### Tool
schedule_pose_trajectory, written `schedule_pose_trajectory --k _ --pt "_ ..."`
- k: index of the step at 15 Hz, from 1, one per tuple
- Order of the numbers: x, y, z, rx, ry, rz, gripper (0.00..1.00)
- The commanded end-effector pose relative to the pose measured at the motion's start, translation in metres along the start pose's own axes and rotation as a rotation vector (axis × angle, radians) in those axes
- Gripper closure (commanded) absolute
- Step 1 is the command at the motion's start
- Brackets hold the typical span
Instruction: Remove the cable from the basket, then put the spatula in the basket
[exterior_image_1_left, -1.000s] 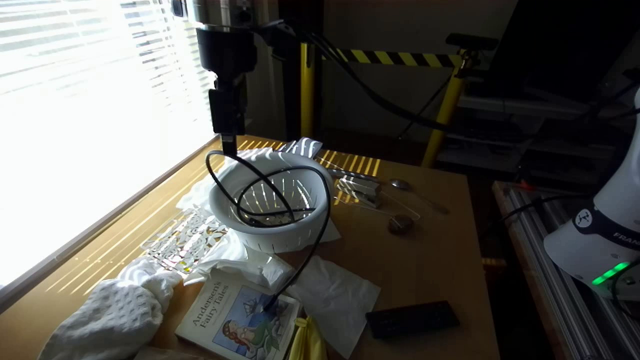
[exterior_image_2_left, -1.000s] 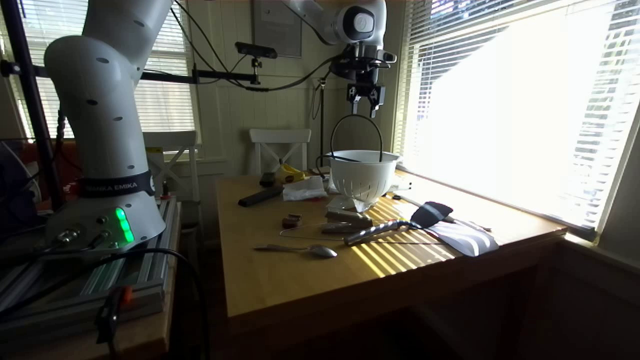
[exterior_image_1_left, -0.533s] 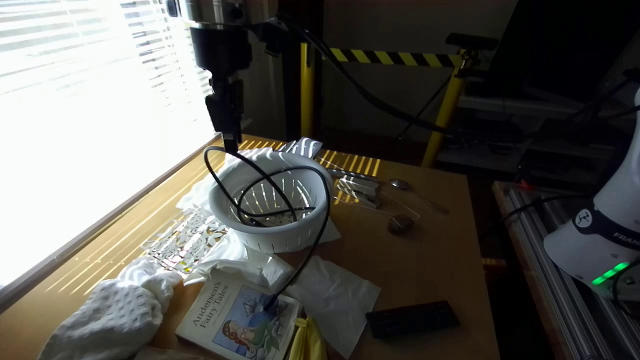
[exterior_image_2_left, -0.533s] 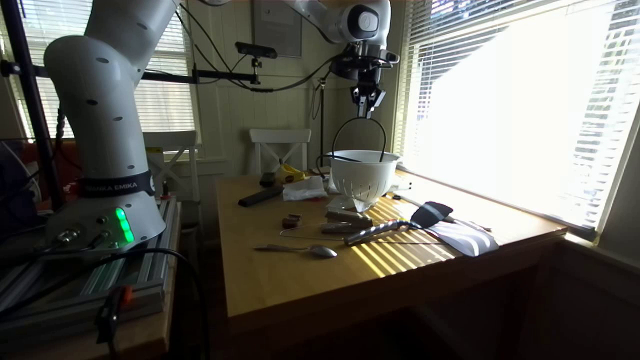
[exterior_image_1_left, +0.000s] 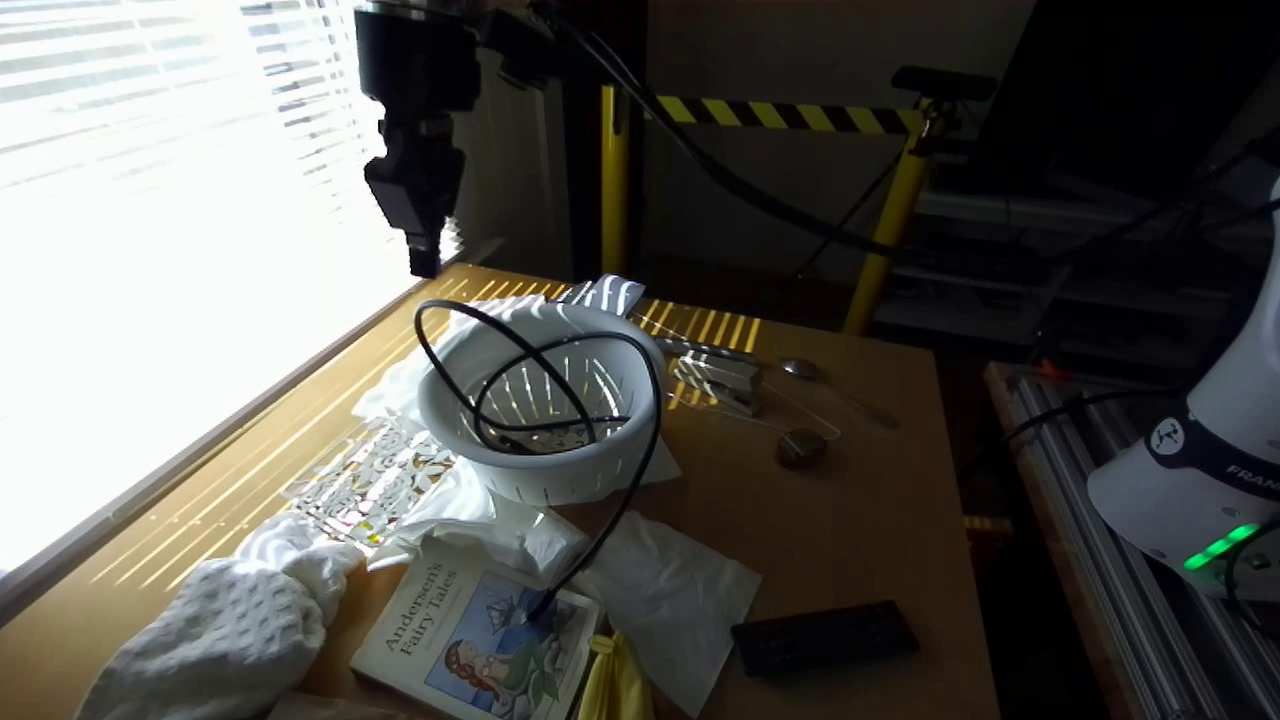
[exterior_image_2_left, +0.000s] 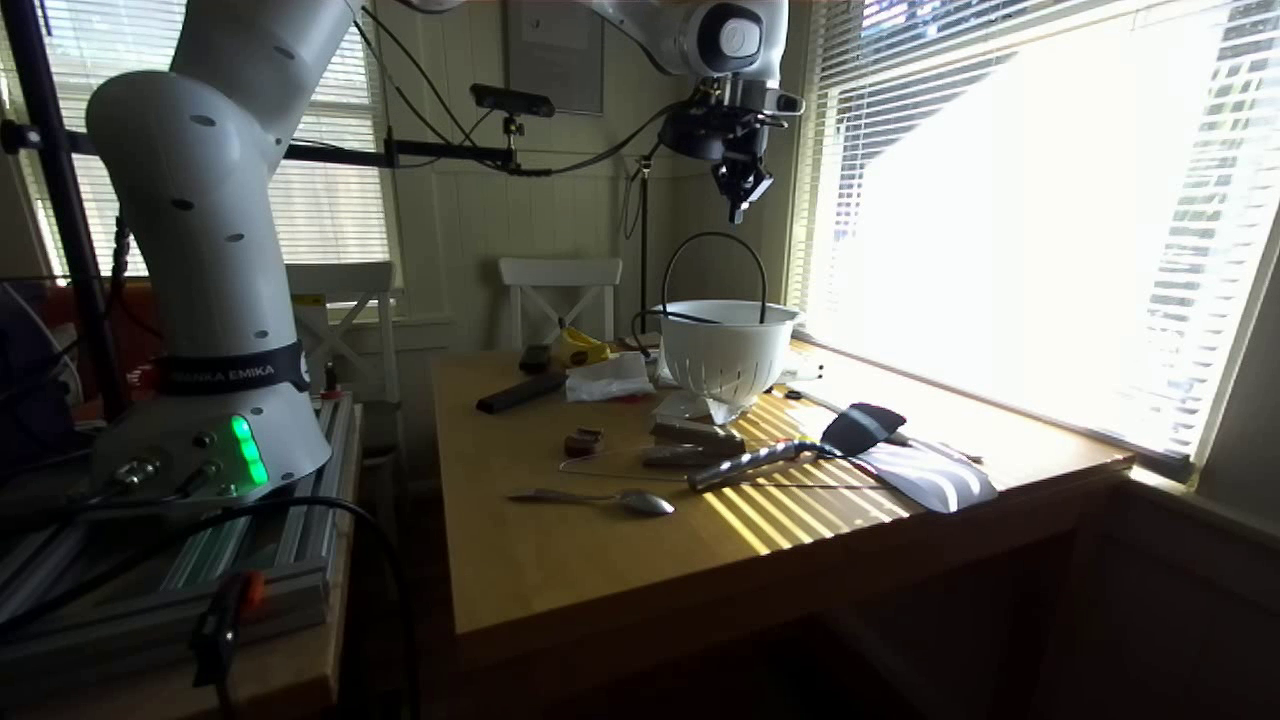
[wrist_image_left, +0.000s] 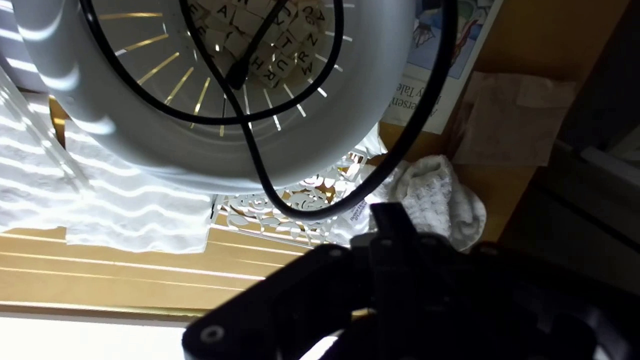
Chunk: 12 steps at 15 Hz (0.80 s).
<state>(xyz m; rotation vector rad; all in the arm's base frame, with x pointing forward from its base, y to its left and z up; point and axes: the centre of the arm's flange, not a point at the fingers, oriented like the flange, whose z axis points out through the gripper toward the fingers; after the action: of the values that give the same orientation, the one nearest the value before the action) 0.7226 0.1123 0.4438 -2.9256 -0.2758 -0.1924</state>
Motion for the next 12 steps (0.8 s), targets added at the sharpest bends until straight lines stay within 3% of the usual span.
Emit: schedule_pose_trajectory --k 1,2,3,4,5,7,8,10,12 --pt "0.0096 0.0060 0.0030 0.082 0.041 0.129 1.00" --pt "0.0103 0.0064 0.0049 0.096 0.037 0.143 1.00" --pt "0.0103 0.0065 0.0063 0.101 0.026 0.141 0.74" --pt "0.0092 0.0069 0.0071 0.097 0.021 0.144 0.73" --pt "0.0024 0.0065 0.0039 0.066 0.017 0.114 0.93" --pt "0.0024 0.0069 0.0064 0.068 0.013 0.120 0.79" --pt "0.0024 0.0070 0.0067 0.068 0.013 0.121 0.49" --pt "0.0040 0.0076 0.0091 0.074 0.010 0.141 0.45" --pt "0.0049 0.0063 0.0118 0.072 -0.002 0.189 0.31"
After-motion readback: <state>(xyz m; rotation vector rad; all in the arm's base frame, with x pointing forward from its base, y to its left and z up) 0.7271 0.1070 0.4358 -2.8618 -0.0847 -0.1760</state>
